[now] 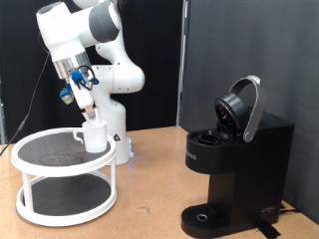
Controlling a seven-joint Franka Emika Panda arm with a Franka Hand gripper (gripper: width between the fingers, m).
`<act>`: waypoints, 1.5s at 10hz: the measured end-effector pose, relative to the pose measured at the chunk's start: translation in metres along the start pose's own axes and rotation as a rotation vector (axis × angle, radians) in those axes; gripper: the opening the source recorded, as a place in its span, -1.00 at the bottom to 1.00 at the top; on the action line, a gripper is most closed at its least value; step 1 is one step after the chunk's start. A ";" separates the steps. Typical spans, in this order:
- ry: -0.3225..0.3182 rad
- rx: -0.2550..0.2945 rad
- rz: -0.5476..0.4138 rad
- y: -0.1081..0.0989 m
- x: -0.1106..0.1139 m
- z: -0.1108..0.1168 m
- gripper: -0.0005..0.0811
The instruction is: Make a cup of coffee with the keurig machine
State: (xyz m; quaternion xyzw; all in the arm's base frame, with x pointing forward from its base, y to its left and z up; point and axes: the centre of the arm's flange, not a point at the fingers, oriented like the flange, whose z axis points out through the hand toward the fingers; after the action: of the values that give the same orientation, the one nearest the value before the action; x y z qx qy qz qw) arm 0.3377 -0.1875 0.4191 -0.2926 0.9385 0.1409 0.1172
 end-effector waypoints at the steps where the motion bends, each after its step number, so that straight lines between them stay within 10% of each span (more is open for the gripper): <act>1: -0.071 -0.028 0.030 0.003 -0.010 -0.001 -0.11; 5: -0.223 -0.142 0.068 0.022 -0.068 -0.008 -0.10; 9: -0.202 -0.104 0.107 0.034 -0.103 -0.003 -0.10; 15: -0.201 -0.261 0.042 0.054 -0.156 0.005 -0.10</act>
State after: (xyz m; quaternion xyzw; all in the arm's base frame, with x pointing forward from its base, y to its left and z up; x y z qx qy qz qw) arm 0.4320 -0.0630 0.4721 -0.2701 0.9017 0.2924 0.1687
